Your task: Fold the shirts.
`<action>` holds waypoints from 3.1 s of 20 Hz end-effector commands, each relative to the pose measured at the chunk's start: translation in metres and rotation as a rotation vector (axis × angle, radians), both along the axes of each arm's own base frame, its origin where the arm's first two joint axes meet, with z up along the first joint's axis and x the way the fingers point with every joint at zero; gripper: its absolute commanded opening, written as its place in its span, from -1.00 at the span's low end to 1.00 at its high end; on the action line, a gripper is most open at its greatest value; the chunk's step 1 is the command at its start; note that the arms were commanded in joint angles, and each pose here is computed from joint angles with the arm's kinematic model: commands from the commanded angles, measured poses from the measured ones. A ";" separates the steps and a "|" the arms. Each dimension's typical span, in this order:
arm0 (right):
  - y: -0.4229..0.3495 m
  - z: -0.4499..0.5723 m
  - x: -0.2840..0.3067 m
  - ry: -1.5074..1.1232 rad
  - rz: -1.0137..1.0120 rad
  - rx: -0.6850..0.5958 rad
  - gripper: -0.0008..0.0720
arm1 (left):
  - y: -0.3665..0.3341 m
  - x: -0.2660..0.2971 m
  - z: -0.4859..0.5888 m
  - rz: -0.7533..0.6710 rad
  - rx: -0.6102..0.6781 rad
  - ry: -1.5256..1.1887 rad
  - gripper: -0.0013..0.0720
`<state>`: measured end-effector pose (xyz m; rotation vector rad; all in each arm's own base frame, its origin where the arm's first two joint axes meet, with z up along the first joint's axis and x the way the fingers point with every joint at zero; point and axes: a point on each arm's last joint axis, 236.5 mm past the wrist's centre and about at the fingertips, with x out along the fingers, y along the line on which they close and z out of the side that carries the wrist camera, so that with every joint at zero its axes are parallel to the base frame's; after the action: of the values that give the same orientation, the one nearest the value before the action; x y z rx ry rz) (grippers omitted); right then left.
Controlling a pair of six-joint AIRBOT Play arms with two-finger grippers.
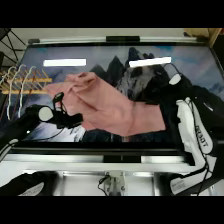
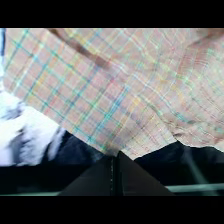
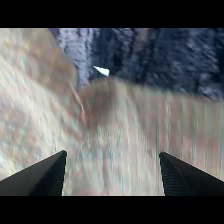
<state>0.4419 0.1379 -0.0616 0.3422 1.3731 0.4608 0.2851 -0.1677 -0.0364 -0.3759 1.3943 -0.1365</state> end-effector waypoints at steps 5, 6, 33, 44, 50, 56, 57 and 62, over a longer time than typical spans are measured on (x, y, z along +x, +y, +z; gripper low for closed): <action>0.097 -0.019 -0.021 0.018 0.103 0.053 0.94 | 0.065 -0.037 0.027 -0.097 0.249 0.006 -0.90; 0.107 -0.021 -0.029 0.029 0.132 0.053 0.94 | 0.065 -0.037 0.032 -0.095 0.244 -0.010 -0.90; -0.001 0.668 -0.246 -1.755 -0.038 0.237 -0.85 | 0.014 -0.094 0.621 -0.329 -0.223 -1.674 -0.89; -0.055 0.420 -0.137 -0.801 -0.015 -0.349 -0.85 | 0.021 0.032 0.366 -0.275 0.093 -0.930 -0.89; 0.001 0.218 0.035 -0.462 0.070 -0.346 -0.85 | 0.060 0.118 0.193 -0.108 0.269 -0.538 -0.89; 0.076 0.090 0.121 -0.374 -0.064 -0.045 -0.84 | 0.071 0.167 0.060 -0.084 0.296 -0.286 -0.89; 0.084 0.075 0.118 -0.327 -0.067 -0.011 -0.84 | 0.065 0.166 0.041 -0.087 0.277 -0.242 -0.89; 0.096 0.062 0.108 -0.231 -0.072 0.066 -0.37 | 0.026 0.153 -0.004 -0.054 0.107 -0.085 0.11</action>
<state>0.5493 0.2228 0.0048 0.2890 1.1010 0.4451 0.4446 -0.1220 -0.0171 -0.1392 1.2431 -0.0907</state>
